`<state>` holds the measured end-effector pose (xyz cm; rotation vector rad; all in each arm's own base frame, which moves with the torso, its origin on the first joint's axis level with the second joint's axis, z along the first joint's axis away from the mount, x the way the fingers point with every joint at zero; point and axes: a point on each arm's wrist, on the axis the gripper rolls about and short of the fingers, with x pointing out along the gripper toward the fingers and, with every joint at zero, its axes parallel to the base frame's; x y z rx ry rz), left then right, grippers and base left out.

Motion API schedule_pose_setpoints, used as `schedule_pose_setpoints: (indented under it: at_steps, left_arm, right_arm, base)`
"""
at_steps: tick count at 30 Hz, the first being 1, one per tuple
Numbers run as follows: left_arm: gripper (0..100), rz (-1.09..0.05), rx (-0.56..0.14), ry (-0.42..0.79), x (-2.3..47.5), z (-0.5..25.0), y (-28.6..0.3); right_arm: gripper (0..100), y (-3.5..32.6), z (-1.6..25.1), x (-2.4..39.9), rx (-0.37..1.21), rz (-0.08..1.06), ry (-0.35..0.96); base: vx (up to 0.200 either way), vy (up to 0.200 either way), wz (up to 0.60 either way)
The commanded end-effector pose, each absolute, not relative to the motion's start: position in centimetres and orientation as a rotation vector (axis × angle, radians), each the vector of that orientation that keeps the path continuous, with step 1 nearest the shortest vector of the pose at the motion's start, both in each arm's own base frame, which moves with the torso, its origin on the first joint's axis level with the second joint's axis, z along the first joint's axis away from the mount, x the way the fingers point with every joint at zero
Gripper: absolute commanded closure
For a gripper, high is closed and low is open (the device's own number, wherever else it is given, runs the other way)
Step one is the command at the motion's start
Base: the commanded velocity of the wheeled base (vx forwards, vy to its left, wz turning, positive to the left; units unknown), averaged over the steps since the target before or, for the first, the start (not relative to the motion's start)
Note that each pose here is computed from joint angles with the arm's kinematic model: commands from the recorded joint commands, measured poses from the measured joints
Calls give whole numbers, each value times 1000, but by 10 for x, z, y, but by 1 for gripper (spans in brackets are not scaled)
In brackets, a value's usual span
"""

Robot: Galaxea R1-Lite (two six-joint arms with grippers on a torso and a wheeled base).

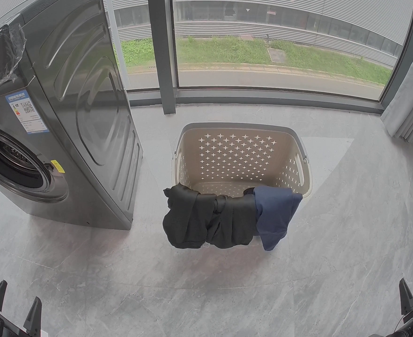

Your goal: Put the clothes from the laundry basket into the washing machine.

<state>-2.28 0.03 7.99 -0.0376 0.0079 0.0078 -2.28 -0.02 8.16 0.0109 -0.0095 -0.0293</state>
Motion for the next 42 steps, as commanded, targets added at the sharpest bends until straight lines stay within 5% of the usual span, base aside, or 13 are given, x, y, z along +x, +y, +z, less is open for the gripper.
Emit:
schedule_pose_setpoints:
  at_steps: [1,32,33,36,42]
  left_arm:
    - [0,9,-38,15,-22,76,0]
    - [0,9,-38,15,-22,76,0]
    - [0,9,-38,15,-22,76,0]
    - [0,9,-37,15,-22,76,0]
    - [0,9,-38,15,-22,76,0]
  right_arm:
    - [0,0,77,-21,11,-29,9]
    - [0,0,79,-22,-25,-6,-21]
    - [0,1,82,-23,-27,-4,-41]
    - [0,1,146,-31,8,10,-193]
    - [0,2,154,13,83,107,81]
  base:
    - [0,0,0]
    - [39,0,0]
    - [0,0,0]
    - [0,0,0]
    - [0,0,0]
